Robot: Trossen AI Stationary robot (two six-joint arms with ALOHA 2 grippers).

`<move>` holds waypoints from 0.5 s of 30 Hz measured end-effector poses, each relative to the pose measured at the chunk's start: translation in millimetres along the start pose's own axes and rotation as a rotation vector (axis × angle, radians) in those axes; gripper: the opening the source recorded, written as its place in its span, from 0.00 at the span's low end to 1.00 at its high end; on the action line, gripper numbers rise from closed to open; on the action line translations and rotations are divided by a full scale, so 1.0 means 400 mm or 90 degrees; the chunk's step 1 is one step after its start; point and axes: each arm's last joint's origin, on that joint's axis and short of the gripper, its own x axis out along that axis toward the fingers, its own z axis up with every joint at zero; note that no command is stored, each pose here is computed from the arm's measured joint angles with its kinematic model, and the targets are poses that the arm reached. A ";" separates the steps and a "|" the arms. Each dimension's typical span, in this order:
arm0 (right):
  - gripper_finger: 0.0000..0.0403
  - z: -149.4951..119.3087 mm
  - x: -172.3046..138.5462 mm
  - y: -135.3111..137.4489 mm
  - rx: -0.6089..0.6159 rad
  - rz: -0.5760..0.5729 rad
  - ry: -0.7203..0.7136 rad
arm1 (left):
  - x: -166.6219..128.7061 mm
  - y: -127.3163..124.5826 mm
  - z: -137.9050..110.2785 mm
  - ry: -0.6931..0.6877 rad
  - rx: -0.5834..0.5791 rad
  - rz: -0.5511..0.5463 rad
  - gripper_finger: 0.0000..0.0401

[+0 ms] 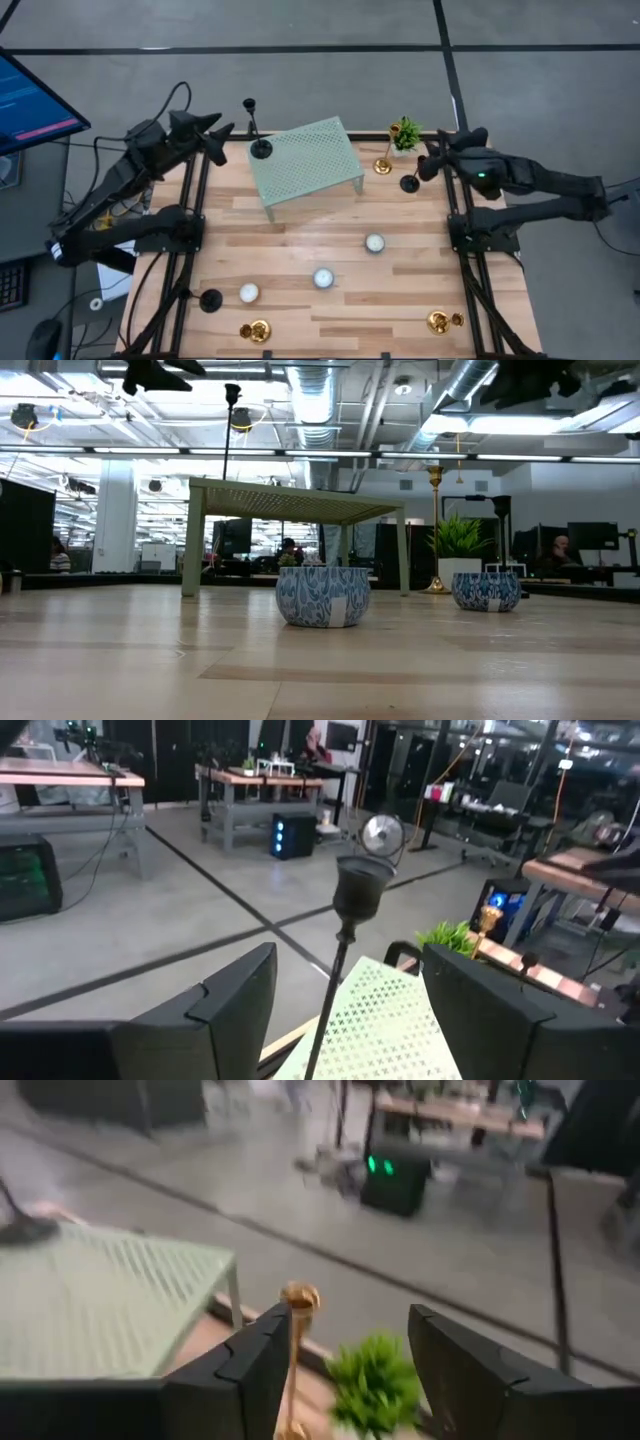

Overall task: Pick & Place candle stick holders
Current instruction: Put the top black candle holder on the shelf aligned with the other black candle holder

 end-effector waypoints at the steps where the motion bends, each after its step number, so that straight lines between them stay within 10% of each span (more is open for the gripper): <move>1: 0.50 0.001 0.003 0.004 0.000 -0.008 0.020 | -0.002 0.000 0.001 -0.002 -0.001 -0.001 0.62; 15: 0.63 -0.082 0.019 0.014 0.145 -0.044 0.289 | -0.011 -0.003 0.004 -0.006 -0.019 -0.038 0.62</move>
